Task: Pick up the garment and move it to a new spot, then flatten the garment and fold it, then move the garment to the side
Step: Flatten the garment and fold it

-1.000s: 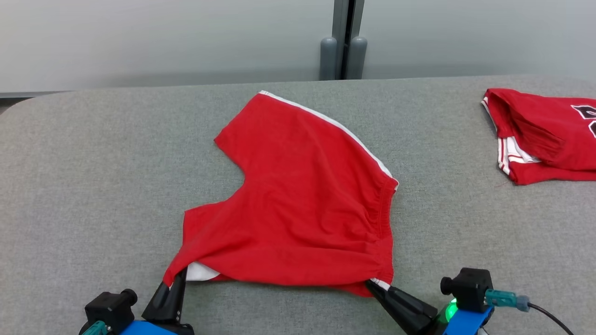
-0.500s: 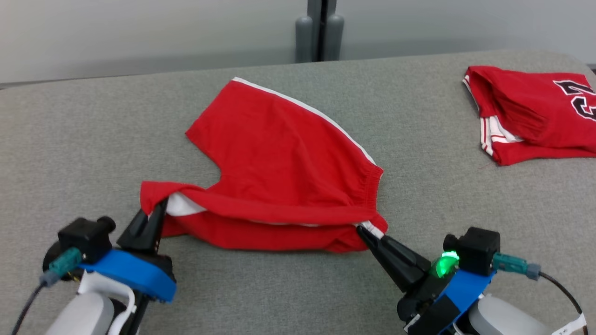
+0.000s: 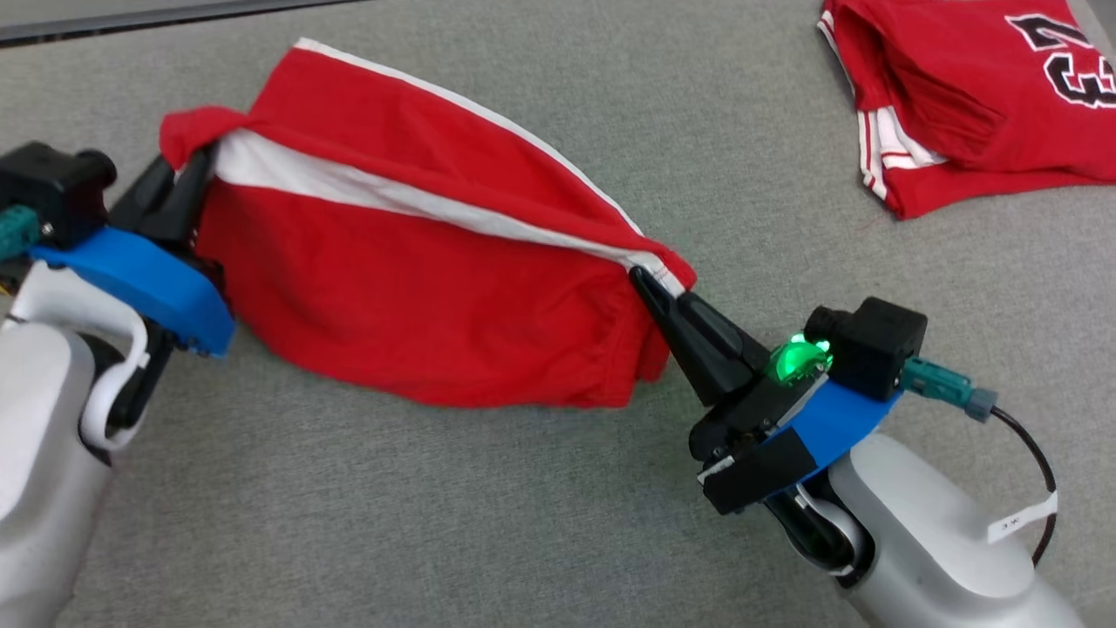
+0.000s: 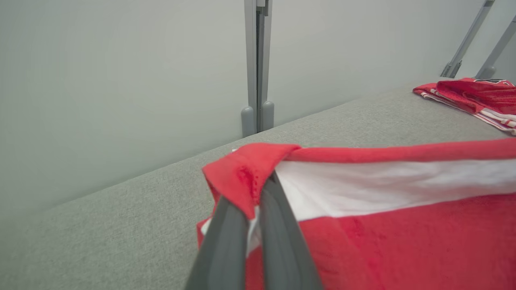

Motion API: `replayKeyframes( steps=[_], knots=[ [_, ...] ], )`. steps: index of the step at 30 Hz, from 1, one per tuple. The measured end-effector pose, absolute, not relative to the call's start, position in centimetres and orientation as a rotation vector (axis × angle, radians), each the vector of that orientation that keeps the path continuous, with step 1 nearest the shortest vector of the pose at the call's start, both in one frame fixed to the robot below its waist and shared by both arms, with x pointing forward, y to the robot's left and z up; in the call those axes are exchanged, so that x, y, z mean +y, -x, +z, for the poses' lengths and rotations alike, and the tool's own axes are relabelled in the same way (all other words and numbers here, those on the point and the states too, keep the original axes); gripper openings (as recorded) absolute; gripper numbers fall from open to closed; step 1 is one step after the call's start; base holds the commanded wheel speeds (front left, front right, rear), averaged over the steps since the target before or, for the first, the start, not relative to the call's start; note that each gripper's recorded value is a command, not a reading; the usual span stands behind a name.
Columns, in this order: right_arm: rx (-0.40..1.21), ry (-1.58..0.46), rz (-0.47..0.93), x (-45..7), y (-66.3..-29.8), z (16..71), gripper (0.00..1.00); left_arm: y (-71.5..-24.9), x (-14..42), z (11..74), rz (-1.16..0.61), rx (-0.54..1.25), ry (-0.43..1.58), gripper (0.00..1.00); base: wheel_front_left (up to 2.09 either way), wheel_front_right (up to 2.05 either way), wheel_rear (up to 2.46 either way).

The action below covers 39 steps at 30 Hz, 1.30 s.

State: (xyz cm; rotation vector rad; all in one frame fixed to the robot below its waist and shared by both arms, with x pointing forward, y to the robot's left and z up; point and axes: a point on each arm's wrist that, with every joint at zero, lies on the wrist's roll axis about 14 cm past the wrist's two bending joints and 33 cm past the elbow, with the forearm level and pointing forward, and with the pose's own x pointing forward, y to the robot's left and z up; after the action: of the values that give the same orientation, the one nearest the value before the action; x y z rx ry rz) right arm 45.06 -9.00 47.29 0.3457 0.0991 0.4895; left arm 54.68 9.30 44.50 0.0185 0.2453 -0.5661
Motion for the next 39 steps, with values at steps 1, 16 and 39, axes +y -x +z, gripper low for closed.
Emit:
replayKeyframes(
  steps=[1,16,39],
  knots=[
    [0.093,-0.344,0.477,-9.2,-45.5,47.2,0.00,-55.4,9.0,44.3,-0.575,0.247,-0.029,0.00,0.00,0.00,0.00],
    [0.121,-0.315,0.344,-11.2,-48.6,44.4,0.00,-60.6,4.1,40.2,-0.673,0.322,-0.082,0.00,0.00,0.00,0.00],
    [0.062,-0.299,0.185,-16.0,-43.6,46.7,1.00,-57.0,8.1,44.8,-0.544,0.161,0.002,1.00,0.00,0.00,0.00]
  ],
)
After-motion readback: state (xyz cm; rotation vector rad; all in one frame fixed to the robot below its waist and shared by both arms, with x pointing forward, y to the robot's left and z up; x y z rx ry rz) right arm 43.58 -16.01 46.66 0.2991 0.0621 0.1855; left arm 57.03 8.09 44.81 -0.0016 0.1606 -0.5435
